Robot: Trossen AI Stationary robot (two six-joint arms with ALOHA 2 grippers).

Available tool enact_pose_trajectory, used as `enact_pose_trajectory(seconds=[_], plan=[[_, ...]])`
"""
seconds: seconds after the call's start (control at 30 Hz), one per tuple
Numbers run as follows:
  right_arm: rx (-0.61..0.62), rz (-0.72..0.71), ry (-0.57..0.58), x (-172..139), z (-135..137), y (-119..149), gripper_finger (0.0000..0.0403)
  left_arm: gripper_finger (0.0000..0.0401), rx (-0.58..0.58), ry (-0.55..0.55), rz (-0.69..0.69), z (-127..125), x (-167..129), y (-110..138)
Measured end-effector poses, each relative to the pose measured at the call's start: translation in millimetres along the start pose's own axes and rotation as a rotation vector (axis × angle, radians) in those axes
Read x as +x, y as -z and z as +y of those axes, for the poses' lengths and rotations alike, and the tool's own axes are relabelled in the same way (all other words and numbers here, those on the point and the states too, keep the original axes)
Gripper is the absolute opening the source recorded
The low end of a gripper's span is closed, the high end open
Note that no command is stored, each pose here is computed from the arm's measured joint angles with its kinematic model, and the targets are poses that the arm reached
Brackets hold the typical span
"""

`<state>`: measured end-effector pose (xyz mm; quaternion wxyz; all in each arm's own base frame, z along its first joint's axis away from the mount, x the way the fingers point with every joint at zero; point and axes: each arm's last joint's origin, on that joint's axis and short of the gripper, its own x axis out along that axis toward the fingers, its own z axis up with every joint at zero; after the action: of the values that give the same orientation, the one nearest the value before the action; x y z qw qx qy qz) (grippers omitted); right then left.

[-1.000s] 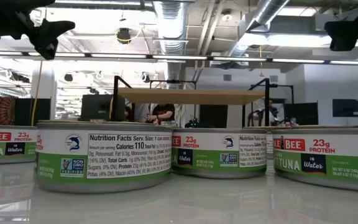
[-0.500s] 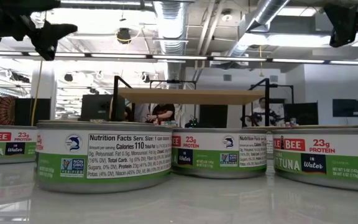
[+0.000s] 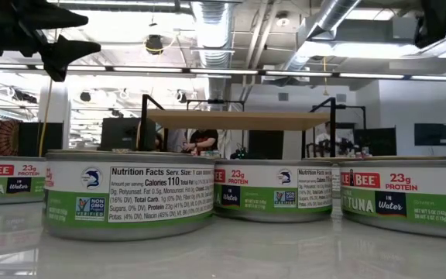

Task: Stack canned seafood by type on shelf
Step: Put the blue pink tuna can on the shelf

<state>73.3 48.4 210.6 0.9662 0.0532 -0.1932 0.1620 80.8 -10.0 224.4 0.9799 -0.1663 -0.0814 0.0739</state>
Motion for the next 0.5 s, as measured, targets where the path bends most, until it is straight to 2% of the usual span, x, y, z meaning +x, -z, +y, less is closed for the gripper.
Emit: enact_pose_trajectory(seconds=[0.1, 0.2, 0.3, 0.43, 0.5], plan=[[-0.01, -0.003, -0.062, 0.0, 1.9, 0.4, 0.0363, 0.0233, -0.041, 0.045, 0.014, -1.3, 0.0, 0.4], [-0.021, -0.007, -0.09, -0.1, 2.7, 0.3, 0.0363, 0.0233, -0.036, 0.133, 0.041, -3.9, -0.3, 1.1], [-0.019, -0.004, -0.089, -0.1, 2.7, 0.6, 0.0363, 0.0233, -0.003, 0.183, 0.054, -5.3, -0.5, 1.6], [-0.055, -0.006, -0.072, 0.2, 1.6, 0.5, 0.0363, 0.0233, 0.075, 0.191, 0.05, -5.4, -0.6, 1.8], [-0.054, -0.013, -0.023, 0.4, -0.4, -0.6, 0.0363, 0.0233, 0.12, 0.188, 0.062, -4.9, -0.6, 3.4]])
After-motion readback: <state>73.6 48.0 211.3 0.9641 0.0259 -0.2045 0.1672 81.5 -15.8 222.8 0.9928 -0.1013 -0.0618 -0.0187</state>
